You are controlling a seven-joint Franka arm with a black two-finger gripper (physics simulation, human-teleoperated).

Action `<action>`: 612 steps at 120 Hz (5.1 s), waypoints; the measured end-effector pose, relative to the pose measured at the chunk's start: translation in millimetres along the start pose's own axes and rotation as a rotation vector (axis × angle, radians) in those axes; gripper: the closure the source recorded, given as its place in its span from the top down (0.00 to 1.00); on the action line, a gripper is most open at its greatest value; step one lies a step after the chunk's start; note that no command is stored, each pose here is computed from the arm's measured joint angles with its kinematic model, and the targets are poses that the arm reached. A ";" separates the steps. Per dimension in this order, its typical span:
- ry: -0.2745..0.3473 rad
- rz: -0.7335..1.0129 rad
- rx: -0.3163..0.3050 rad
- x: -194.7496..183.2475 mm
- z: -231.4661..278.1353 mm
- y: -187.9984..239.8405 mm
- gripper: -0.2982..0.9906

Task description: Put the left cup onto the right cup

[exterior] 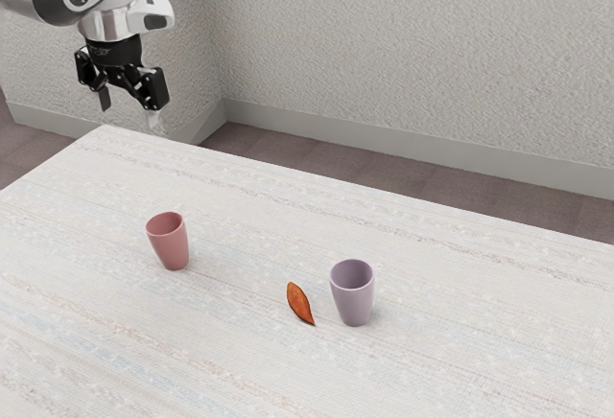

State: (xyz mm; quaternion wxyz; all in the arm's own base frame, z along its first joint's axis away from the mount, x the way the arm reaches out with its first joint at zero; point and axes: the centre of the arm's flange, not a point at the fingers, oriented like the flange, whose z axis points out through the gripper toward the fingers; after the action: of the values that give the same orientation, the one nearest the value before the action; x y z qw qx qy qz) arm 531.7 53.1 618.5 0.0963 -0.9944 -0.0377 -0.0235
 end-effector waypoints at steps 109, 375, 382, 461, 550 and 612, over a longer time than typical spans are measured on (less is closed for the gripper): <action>-0.211 -0.173 -0.154 54.6 248.2 -23.7 0.77; -0.083 0.022 -0.147 56.7 96.7 183.8 0.16; -0.087 0.027 -0.147 53.6 92.5 199.9 0.16; -0.088 0.030 -0.151 66.8 97.5 336.1 0.16; -0.136 -0.033 -0.158 65.6 134.2 388.2 0.16; -0.128 -0.080 -0.162 69.3 145.4 386.8 0.54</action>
State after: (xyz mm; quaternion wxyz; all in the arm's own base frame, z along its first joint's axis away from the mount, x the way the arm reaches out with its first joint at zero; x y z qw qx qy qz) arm 637.3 -292.4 406.2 0.0119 -0.9961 -0.0813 0.0332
